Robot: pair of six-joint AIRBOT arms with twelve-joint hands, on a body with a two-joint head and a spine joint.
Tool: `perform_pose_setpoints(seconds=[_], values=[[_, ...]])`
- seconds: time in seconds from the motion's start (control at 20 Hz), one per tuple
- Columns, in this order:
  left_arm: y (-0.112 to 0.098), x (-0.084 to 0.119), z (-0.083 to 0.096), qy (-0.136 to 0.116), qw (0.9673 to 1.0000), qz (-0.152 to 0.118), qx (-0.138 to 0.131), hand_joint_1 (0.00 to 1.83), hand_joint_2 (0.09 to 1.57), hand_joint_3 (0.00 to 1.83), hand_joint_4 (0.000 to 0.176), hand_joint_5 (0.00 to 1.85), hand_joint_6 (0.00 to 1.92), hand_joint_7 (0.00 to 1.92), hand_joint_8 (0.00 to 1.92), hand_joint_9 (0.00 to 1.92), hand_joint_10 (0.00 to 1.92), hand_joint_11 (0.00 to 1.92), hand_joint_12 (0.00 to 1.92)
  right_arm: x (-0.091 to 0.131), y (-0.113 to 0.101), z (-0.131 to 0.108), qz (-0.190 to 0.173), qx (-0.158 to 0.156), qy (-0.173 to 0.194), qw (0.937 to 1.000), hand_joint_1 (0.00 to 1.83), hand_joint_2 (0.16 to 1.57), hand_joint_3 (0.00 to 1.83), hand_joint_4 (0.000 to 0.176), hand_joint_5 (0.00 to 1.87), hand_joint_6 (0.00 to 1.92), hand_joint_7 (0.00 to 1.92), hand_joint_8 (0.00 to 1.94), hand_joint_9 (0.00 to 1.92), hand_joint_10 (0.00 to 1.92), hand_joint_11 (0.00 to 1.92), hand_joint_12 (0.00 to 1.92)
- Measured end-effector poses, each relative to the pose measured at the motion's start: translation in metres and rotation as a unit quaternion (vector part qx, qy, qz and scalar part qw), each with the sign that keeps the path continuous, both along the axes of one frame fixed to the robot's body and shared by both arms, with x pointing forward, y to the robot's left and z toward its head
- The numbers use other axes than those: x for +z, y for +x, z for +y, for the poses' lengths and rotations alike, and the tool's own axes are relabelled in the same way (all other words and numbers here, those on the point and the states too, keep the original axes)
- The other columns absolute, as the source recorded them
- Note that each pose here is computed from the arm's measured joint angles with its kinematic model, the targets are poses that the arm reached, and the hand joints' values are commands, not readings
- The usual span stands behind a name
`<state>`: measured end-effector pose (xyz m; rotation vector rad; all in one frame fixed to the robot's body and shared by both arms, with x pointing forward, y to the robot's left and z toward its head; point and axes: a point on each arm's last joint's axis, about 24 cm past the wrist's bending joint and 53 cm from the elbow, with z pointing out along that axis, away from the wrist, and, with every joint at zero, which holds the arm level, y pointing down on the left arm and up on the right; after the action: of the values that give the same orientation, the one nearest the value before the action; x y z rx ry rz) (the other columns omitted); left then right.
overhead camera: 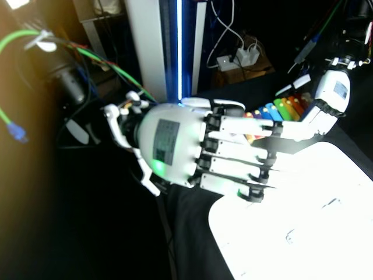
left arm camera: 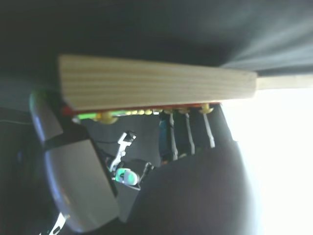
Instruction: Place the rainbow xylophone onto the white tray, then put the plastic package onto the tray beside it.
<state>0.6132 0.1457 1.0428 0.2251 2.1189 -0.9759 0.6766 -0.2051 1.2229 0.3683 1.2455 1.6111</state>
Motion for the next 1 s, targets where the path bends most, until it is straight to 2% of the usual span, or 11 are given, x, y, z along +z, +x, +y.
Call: perform_pose_setpoints(seconds=[0.05, 0.1, 0.25, 0.35, 0.4, 0.5, 0.55, 0.65, 0.75, 0.85, 1.0], values=[[0.0, 0.0, 0.0, 0.0, 1.0, 0.0, 0.001, 1.31, 1.23, 0.0, 0.015, 0.32, 1.52, 0.71, 1.45, 0.51, 1.48, 0.48, 1.49, 0.0, 0.0, 0.0, 0.0, 0.0, 0.0, 1.0, 0.93, 0.89, 0.0, 0.121, 0.25, 0.01, 0.32, 0.0, 0.28, 0.0, 0.02, 0.66], [0.001, 0.001, 0.001, -0.002, 1.0, -0.001, 0.003, 1.3, 1.24, 0.0, 0.036, 0.3, 1.53, 0.7, 1.45, 0.51, 1.43, 0.49, 1.46, 0.0, 0.0, 0.0, 0.0, 0.0, 0.0, 1.0, 0.94, 0.9, 0.0, 0.11, 0.25, 0.01, 0.32, 0.0, 0.28, 0.0, 0.02, 0.66], [0.003, 0.004, 0.002, -0.004, 0.9999, -0.007, 0.007, 1.31, 1.22, 0.0, 0.032, 0.37, 1.44, 0.74, 1.4, 0.53, 1.37, 0.47, 1.43, 0.0, 0.0, 0.0, 0.0, 0.0, 0.0, 1.0, 0.94, 0.88, 0.0, 0.106, 0.26, 0.01, 0.33, 0.0, 0.28, 0.0, 0.02, 0.66], [0.005, 0.005, 0.005, -0.003, 0.9998, -0.014, 0.012, 1.31, 1.23, 0.0, 0.043, 0.34, 1.42, 0.72, 1.42, 0.5, 1.35, 0.45, 1.41, 0.0, 0.0, 0.0, 0.0, 0.0, 0.0, 1.0, 0.93, 0.89, 0.0, 0.102, 0.26, 0.01, 0.33, 0.0, 0.28, 0.0, 0.02, 0.66], [0.007, 0.007, 0.008, -0.002, 0.9997, -0.017, 0.017, 1.3, 1.23, 0.0, 0.062, 0.32, 1.45, 0.71, 1.43, 0.49, 1.32, 0.41, 1.4, 0.0, 0.0, 0.0, 0.0, 0.0, 0.0, 1.0, 0.93, 0.89, 0.0, 0.092, 0.26, 0.01, 0.33, 0.0, 0.29, 0.01, 0.03, 0.67], [0.011, 0.011, 0.013, -0.002, 0.9994, -0.023, 0.025, 1.31, 1.22, 0.0, 0.062, 0.33, 1.46, 0.72, 1.42, 0.49, 1.32, 0.41, 1.4, 0.0, 0.0, 0.0, 0.0, 0.0, 0.0, 1.0, 0.93, 0.89, 0.0, 0.095, 0.27, 0.01, 0.33, 0.0, 0.3, 0.01, 0.03, 0.67], [0.013, 0.013, 0.016, -0.003, 0.9991, -0.027, 0.032, 1.31, 1.22, 0.0, 0.034, 0.38, 1.43, 0.74, 1.4, 0.51, 1.35, 0.45, 1.4, 0.0, 0.0, 0.0, 0.0, 0.0, 0.0, 1.0, 0.95, 0.89, 0.0, 0.092, 0.28, 0.01, 0.33, 0.0, 0.3, 0.01, 0.03, 0.67], [0.014, 0.016, 0.018, -0.005, 0.9988, -0.03, 0.038, 1.15, 1.27, 0.01, 0.03, 0.57, 1.53, 0.7, 1.45, 0.54, 1.38, 0.49, 1.46, 0.0, 0.0, 0.0, 0.0, 0.0, 0.0, 1.0, 0.96, 0.89, 0.0, 0.085, 0.28, 0.01, 0.33, 0.0, 0.3, 0.01, 0.03, 0.67], [0.017, 0.019, 0.022, -0.007, 0.9984, -0.033, 0.046, 1.27, 1.24, 0.0, 0.017, 0.42, 1.49, 0.73, 1.42, 0.51, 1.47, 0.45, 1.57, 0.0, 0.0, 0.0, 0.0, 0.0, 0.0, 1.0, 0.96, 0.88, 0.0, 0.089, 0.28, 0.01, 0.34, 0.0, 0.3, 0.0, 0.03, 0.67], [0.02, 0.021, 0.027, -0.012, 0.9978, -0.034, 0.055, 1.14, 1.26, 0.0, 0.009, 0.65, 1.43, 0.75, 1.46, 0.59, 1.55, 0.52, 1.66, 0.0, 0.0, 0.0, 0.0, 0.0, 0.0, 1.0, 0.95, 0.87, 0.0, 0.08, 0.28, 0.01, 0.34, 0.0, 0.3, 0.0, 0.02, 0.67], [0.025, 0.032, 0.035, -0.022, 0.9965, -0.044, 0.068, 1.13, 1.28, 0.0, 0.0, 0.63, 1.43, 0.73, 1.52, 0.57, 1.67, 0.51, 1.8, 0.001, 0.0, 0.0, -0.001, 0.0, 0.0, 1.0, 0.95, 0.86, 0.0, 0.081, 0.3, 0.01, 0.35, 0.01, 0.3, 0.0, 0.02, 0.67]])
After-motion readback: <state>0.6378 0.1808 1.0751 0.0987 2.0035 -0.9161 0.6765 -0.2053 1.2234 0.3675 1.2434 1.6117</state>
